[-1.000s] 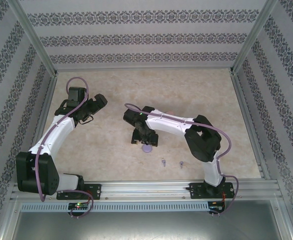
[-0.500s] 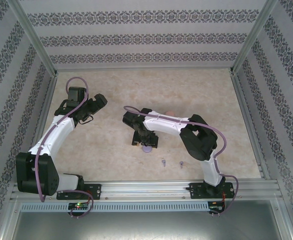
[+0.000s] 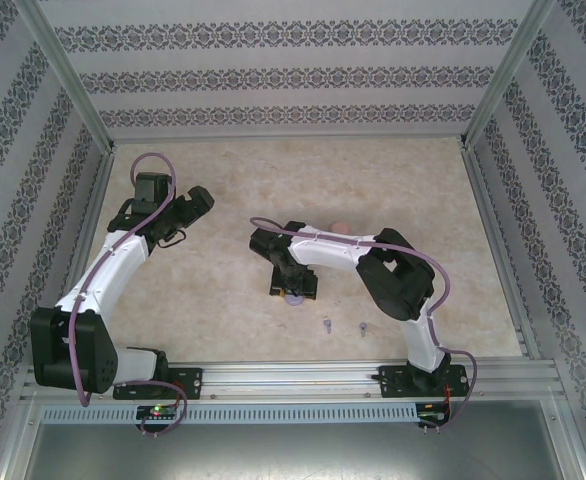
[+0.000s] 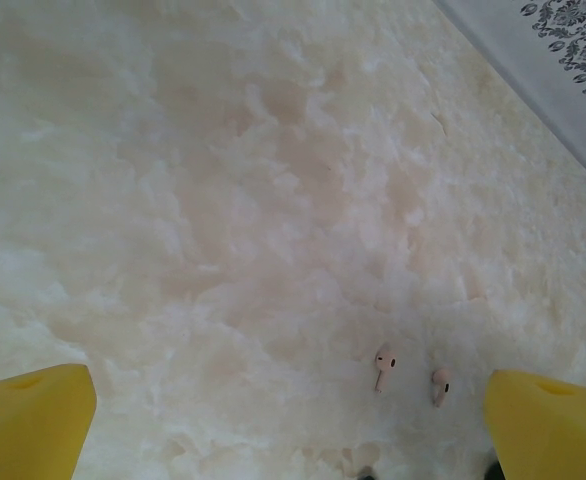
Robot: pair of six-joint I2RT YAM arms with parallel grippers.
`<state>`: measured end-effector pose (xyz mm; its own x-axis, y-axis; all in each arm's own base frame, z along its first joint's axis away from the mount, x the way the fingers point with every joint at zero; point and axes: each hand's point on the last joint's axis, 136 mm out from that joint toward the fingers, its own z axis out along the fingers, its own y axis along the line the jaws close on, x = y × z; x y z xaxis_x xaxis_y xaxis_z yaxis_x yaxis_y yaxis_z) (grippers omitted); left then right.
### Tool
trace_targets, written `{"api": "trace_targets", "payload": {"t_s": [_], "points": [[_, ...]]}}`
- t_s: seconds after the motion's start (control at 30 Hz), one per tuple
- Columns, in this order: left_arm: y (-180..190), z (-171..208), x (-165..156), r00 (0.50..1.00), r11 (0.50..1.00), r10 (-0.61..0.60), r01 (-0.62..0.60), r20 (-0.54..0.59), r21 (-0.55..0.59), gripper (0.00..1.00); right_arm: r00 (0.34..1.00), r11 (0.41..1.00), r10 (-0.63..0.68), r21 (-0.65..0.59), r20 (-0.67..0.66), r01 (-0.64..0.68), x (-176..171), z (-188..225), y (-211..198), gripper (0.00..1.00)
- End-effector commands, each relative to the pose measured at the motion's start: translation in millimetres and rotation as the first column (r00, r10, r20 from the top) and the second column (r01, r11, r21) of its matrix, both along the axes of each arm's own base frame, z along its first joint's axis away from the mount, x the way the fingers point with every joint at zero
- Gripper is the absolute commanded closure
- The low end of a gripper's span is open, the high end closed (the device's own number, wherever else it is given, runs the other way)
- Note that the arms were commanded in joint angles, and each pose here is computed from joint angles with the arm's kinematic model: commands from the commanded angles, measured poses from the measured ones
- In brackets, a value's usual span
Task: Insert the wireless bluetooth earbuds into the charging case
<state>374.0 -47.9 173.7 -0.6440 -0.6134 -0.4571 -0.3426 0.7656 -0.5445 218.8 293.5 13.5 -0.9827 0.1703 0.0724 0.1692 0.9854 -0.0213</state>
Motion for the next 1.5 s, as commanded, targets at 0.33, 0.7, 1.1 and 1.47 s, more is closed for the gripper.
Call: {"api": "trace_targets", "payload": {"t_s": [0.33,0.7,1.1,1.47], "points": [[-10,17,-4,0.999,0.995,-0.013,0.017,0.046,-0.099,0.01,1.0,0.998,-0.005,0.068,0.009,0.004,-1,-3,1,0.56],[-30,33,-12,0.951,0.978,-0.124,0.165,0.283,-0.125,0.01,0.955,0.905,-0.24,0.396,0.172,0.156,79,87,21,0.56],[-69,19,-1,0.827,0.918,-0.275,0.377,0.491,-0.121,0.01,0.827,0.674,-0.548,0.653,0.128,0.345,174,135,55,0.56],[-126,2,10,0.739,0.848,-0.432,0.528,0.517,-0.046,0.22,0.795,0.589,-0.603,0.712,0.071,0.383,187,149,76,0.55]]}}
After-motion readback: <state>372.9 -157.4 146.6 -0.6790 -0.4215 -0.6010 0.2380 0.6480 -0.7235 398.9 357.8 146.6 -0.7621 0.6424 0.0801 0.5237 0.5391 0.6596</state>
